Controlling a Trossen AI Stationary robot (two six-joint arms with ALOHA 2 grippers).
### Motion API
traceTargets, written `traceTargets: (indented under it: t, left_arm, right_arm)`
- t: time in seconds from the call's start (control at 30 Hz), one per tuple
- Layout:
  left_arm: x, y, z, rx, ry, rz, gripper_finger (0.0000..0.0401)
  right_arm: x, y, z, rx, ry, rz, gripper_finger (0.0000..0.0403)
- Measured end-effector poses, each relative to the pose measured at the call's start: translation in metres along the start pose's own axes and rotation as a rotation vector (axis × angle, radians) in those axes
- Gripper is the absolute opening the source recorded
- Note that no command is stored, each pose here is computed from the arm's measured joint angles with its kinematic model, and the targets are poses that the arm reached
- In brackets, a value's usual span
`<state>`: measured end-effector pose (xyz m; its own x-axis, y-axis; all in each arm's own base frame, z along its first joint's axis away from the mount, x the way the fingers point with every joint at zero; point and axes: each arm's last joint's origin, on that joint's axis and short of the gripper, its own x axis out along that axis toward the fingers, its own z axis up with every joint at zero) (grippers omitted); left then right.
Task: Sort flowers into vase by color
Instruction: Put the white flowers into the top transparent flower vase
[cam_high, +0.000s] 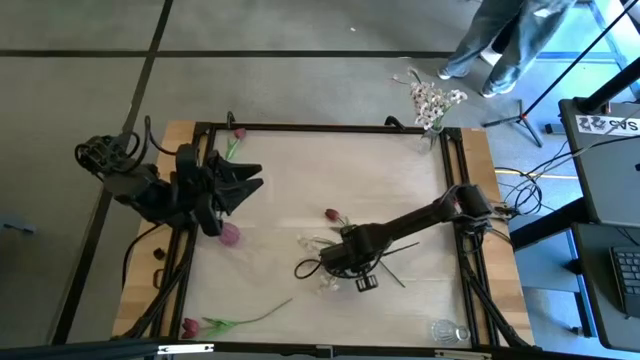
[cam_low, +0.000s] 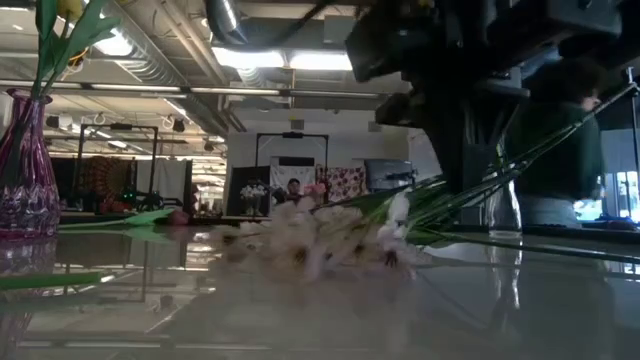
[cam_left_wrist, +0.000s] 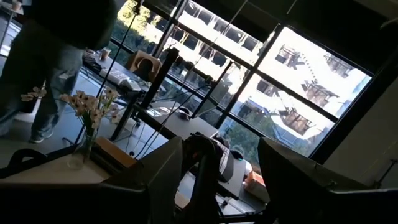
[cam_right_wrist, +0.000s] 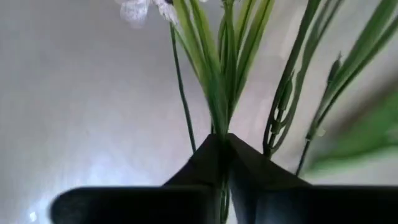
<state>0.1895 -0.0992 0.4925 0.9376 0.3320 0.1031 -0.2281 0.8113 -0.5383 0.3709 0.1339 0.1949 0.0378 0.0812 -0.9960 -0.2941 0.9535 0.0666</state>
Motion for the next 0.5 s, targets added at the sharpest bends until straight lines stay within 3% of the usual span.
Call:
traceTargets:
  t: [0.17,0.37,0.5]
  left_arm:
    - [0.000,-0.001,-0.001,0.001,0.003,-0.003,0.0208]
    - [-0.002,-0.002,-0.001,0.000,0.008,-0.011,0.0208]
    - [-0.002,-0.001,-0.001,0.005,0.005,0.001,0.0208]
  right_arm:
    - [0.022,0.010,0.006,0.024,-0.141,0.019,0.0114]
    - [0.023,0.015,-0.003,0.010,-0.056,0.011,0.0225]
    - [0.024,0.015,0.001,-0.023,-0.101,-0.035,0.0274]
